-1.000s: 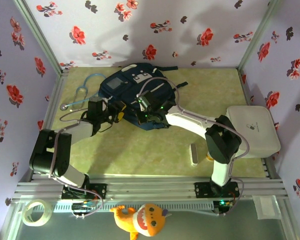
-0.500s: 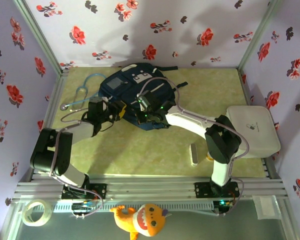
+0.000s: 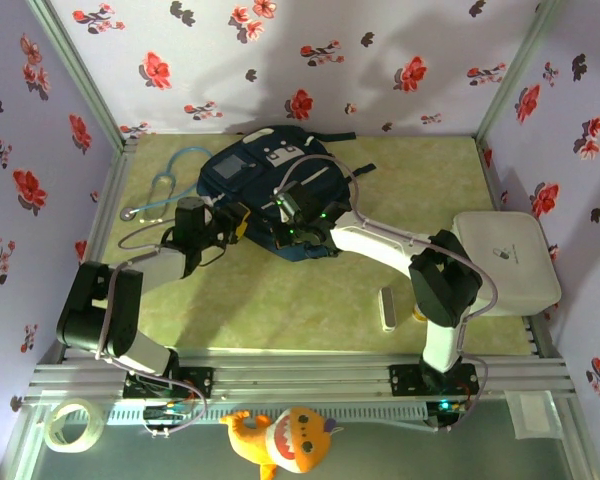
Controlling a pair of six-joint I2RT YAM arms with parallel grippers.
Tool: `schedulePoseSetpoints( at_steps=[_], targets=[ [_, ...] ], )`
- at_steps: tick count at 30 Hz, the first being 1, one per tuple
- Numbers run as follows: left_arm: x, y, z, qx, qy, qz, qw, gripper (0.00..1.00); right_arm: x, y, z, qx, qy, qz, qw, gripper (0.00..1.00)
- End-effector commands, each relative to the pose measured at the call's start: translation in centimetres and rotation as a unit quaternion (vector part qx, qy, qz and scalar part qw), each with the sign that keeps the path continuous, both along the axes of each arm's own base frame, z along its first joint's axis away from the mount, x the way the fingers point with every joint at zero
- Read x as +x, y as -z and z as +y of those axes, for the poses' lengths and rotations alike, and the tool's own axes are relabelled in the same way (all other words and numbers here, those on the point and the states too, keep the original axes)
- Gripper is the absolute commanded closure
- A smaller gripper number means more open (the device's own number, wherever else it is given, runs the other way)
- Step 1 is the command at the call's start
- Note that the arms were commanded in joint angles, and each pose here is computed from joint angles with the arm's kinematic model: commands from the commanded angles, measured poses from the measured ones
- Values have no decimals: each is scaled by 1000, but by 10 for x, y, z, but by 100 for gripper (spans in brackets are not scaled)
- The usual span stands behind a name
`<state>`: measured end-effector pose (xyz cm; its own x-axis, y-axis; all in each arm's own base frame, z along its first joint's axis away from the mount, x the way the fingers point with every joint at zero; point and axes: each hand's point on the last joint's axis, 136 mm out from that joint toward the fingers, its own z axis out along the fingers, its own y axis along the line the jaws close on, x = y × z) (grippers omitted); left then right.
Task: Pack the student bag
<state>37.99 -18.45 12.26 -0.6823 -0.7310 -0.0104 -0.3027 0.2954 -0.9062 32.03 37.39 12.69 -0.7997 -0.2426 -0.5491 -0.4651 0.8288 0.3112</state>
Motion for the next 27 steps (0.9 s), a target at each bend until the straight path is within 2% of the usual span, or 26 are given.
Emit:
schedulePoseSetpoints(
  at_steps=[1, 6, 10, 13, 16, 20, 24, 27],
  targets=[
    [7, -7, -10, -6, 18, -23, 1000, 54, 8, -25, 19, 45, -6, -28, 999, 100],
    [14, -2, -19, -6, 32, -19, 999, 54, 6, -25, 19, 45, -8, -27, 999, 100],
    [19, 10, -24, -10, 32, -5, 999, 65, 7, -25, 17, 42, -5, -28, 999, 100],
    [23, 15, -24, -13, 26, 1, 1000, 78, 6, -25, 9, 26, 0, -31, 999, 100],
    [28, 16, -20, -10, 22, 5, 1000, 85, 6, -15, -15, -21, 7, -43, 999, 100],
    [28, 20, -14, -8, 23, 13, 1000, 92, 16, -2, -68, -84, 47, -54, 994, 100],
    [24, 27, -11, 0, 32, 22, 999, 96, 30, -3, -113, -91, 102, -57, 989, 100],
    [24, 26, -14, 6, 44, 22, 999, 97, 38, -2, -132, -104, 137, -54, 984, 100]
  ],
)
